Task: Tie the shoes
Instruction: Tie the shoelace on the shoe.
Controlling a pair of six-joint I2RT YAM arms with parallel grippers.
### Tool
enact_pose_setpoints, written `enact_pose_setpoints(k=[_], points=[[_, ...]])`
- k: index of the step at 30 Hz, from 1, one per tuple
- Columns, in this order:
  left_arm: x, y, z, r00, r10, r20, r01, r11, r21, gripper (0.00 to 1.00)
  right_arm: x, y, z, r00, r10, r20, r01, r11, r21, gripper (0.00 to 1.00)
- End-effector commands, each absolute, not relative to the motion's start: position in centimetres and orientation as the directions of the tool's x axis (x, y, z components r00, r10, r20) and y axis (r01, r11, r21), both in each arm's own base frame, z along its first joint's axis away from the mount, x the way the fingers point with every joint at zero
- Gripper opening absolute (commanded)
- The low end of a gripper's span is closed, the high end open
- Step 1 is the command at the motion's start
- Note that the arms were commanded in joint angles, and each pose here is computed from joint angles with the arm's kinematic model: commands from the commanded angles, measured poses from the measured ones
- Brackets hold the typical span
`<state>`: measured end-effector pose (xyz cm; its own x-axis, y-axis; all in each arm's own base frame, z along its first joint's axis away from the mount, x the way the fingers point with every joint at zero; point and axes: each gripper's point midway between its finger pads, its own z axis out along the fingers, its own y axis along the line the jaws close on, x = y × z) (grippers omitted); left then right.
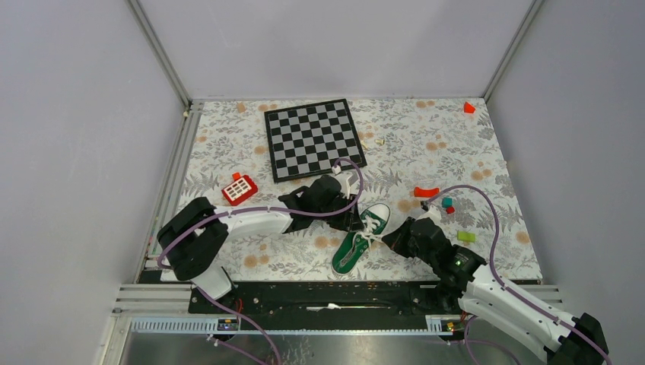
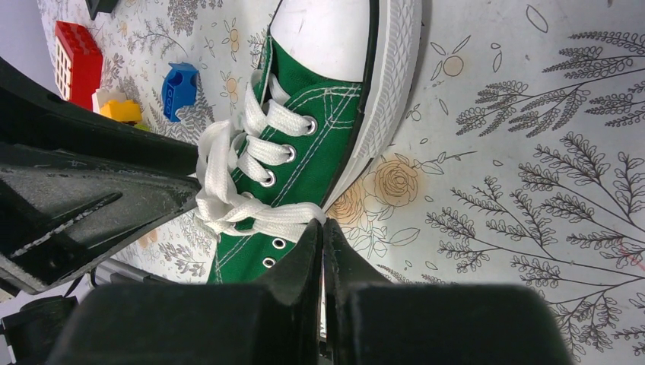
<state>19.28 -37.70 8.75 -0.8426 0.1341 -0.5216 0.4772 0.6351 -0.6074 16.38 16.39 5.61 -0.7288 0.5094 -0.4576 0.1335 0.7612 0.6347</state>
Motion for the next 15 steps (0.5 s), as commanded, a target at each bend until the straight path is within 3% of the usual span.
enact_pose_setpoints(k=[1,4,8,11,15], points=[[21.1,-39.2,12.1,-0.802,0.065,-0.594,0.511,0.592,-0.624,0.29,17.2,16.9,7.1,-0.705,0.526,-0.476,0.105,0.74,0.664,0.0],[21.3,-39.2,12.4,-0.798,0.06,-0.6,0.512,0.593,-0.622,0.19,17.3,16.9,7.1,-0.704,0.526,-0.477,0.105,0.742,0.662,0.0],[21.6,-38.8,12.9,-0.786,0.049,-0.616,0.512,0.609,-0.606,0.14,17.3,17.0,7.1,-0.707,0.521,-0.478,0.103,0.745,0.659,0.0],[21.9,-38.4,13.4,-0.771,0.041,-0.635,0.518,0.62,-0.589,0.0,17.3,17.1,7.0,-0.709,0.52,-0.476,0.102,0.744,0.661,0.0],[22.1,-37.6,13.8,-0.756,0.021,-0.654,0.513,0.639,-0.573,0.0,17.3,17.1,7.1,-0.709,0.519,-0.477,0.101,0.744,0.66,0.0]])
